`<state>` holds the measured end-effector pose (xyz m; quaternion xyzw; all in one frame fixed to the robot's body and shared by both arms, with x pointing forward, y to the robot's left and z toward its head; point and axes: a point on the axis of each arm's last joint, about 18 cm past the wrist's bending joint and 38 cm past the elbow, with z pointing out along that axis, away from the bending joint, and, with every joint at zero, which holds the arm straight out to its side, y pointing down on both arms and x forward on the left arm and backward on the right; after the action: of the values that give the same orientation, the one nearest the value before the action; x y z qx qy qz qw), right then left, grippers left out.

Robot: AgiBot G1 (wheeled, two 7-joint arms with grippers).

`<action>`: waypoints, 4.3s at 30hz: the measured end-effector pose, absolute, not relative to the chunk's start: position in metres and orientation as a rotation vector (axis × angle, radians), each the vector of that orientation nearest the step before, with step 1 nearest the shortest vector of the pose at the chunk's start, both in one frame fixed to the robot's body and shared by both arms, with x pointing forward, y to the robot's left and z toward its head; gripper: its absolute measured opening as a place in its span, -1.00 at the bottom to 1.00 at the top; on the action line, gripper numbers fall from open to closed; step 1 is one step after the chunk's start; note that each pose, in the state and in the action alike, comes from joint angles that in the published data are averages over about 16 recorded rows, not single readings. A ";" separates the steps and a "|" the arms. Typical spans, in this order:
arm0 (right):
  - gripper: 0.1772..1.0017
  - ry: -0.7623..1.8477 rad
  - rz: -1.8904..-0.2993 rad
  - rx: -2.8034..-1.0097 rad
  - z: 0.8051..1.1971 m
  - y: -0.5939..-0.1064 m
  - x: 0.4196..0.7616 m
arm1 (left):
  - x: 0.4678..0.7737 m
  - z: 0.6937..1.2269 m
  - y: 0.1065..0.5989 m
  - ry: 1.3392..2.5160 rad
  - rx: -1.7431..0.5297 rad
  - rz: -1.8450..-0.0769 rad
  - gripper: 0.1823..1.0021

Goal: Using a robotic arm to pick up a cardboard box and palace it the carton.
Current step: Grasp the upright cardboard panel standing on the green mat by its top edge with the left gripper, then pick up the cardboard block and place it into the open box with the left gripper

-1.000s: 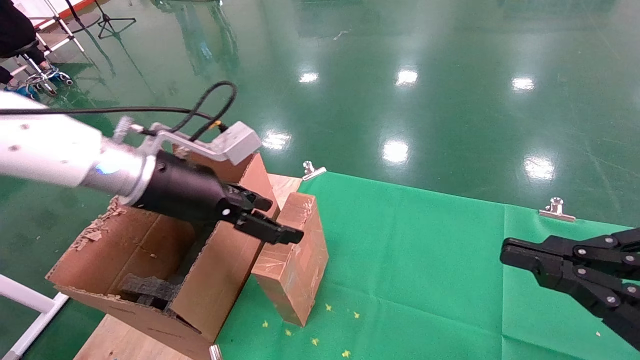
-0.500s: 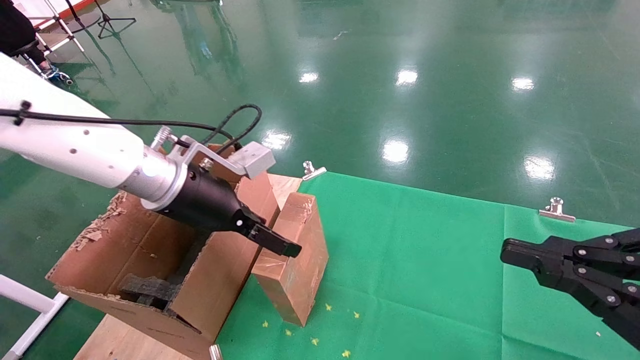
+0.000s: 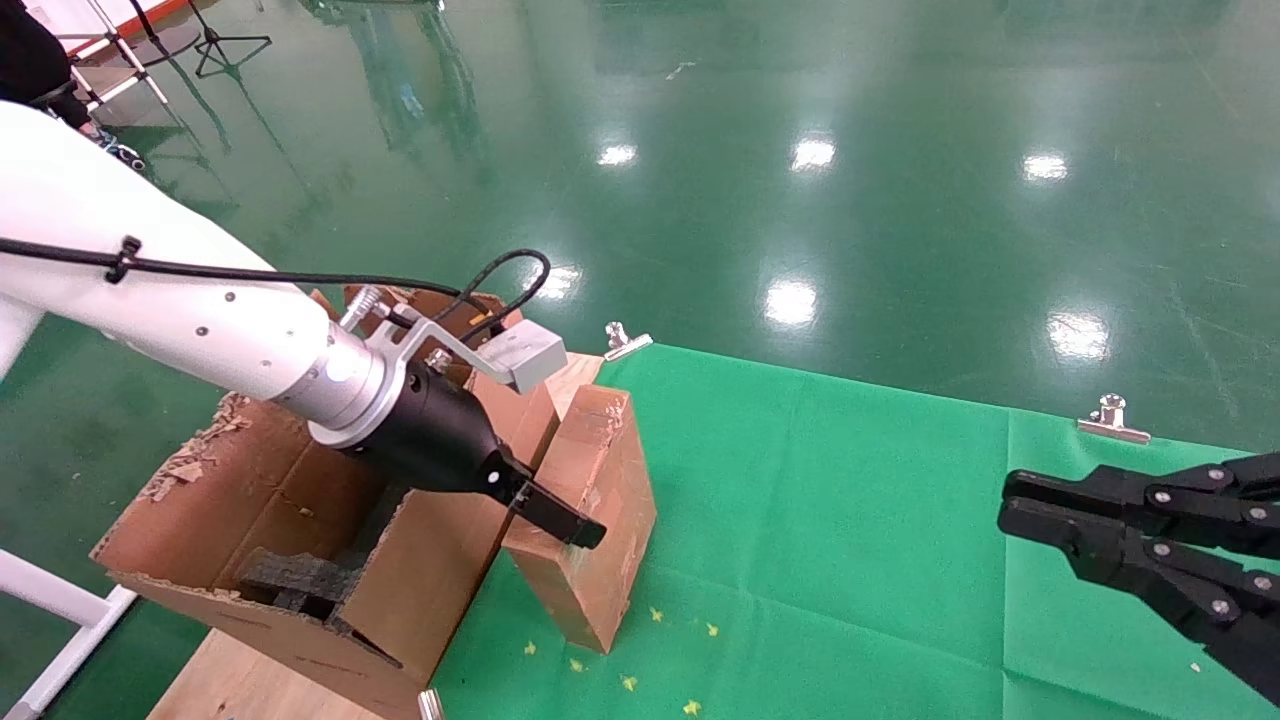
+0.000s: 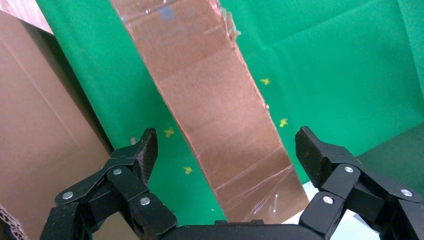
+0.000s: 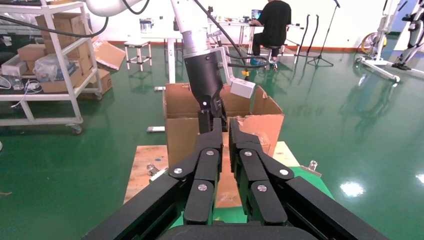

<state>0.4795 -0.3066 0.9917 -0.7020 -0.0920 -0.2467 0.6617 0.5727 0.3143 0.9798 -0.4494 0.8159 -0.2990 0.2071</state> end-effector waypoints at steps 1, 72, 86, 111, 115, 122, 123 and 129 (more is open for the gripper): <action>-0.91 -0.208 -0.558 -1.587 0.992 -0.307 0.479 | 0.573 0.979 0.314 2.273 -1.252 -0.830 0.99; 1.00 -0.208 -0.558 -1.587 0.992 -0.307 0.480 | 0.523 1.138 0.520 1.570 -1.314 -1.083 -0.79; 1.00 -0.208 -0.558 -1.587 0.992 -0.307 0.480 | 0.537 1.051 0.598 1.581 -1.492 -0.826 -0.80; 1.00 -0.208 -0.558 -1.587 0.992 -0.307 0.480 | 0.581 0.942 0.621 1.609 -1.641 -0.653 -0.80; 1.00 -0.208 -0.558 -1.587 0.992 -0.307 0.480 | 0.587 0.929 0.619 1.611 -1.661 -0.639 -0.80; 1.00 -0.208 -0.558 -1.587 0.992 -0.307 0.480 | 0.598 0.908 0.614 1.607 -1.690 -0.616 -0.80; 1.00 -0.208 -0.558 -1.587 0.992 -0.307 0.480 | 0.599 0.905 0.613 1.604 -1.693 -0.613 -0.80; 1.00 -0.208 -0.558 -1.587 0.992 -0.307 0.480 | 0.609 0.890 0.613 1.571 -1.702 -0.590 -0.80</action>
<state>0.4795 -0.3066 0.9917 -0.7020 -0.0919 -0.2468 0.6618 0.6087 0.6130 0.8896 -0.6625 0.6113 -0.2297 0.3669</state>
